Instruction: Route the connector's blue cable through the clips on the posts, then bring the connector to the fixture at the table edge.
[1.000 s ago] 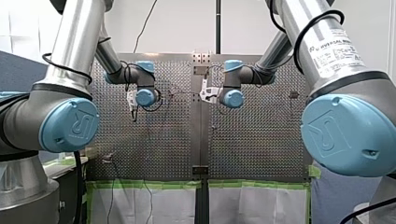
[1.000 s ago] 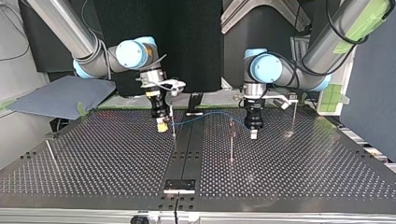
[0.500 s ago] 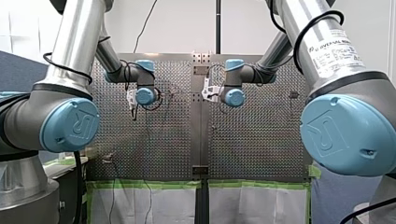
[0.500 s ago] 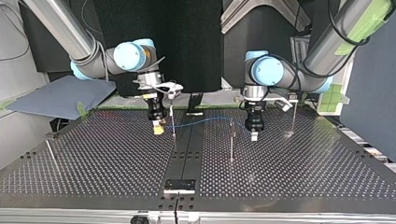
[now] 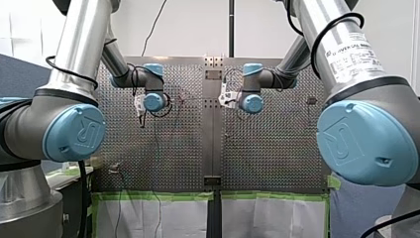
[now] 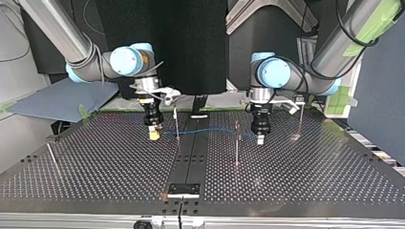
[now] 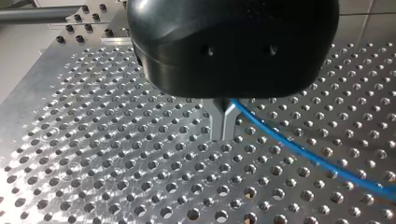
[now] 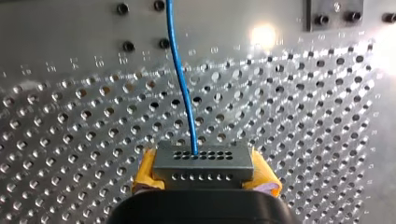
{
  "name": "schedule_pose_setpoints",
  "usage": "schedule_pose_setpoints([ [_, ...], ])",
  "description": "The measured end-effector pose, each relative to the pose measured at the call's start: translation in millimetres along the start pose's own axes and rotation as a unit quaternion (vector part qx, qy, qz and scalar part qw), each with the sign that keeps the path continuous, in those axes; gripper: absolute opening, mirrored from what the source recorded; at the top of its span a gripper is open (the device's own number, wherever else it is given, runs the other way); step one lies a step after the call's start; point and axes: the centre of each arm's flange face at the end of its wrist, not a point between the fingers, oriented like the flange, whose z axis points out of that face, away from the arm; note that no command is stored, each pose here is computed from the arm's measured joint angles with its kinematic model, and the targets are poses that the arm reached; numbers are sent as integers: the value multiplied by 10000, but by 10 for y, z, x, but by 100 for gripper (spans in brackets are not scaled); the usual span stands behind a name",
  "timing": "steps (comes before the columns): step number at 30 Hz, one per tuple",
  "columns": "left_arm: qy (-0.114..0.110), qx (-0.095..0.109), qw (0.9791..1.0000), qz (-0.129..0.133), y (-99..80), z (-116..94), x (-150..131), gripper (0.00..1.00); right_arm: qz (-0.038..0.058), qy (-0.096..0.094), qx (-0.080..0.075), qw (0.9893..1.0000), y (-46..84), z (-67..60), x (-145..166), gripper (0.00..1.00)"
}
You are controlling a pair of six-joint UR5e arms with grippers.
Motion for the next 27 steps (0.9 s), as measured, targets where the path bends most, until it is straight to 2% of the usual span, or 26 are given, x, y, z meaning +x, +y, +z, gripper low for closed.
schedule_pose_setpoints([
  [12,-16,8,10000,3,31,32,-15,0,-26,14,-96,9999,151,43,11,0],
  [27,-5,36,10000,1,42,64,-38,0,-30,23,-64,10000,175,71,24,0],
])
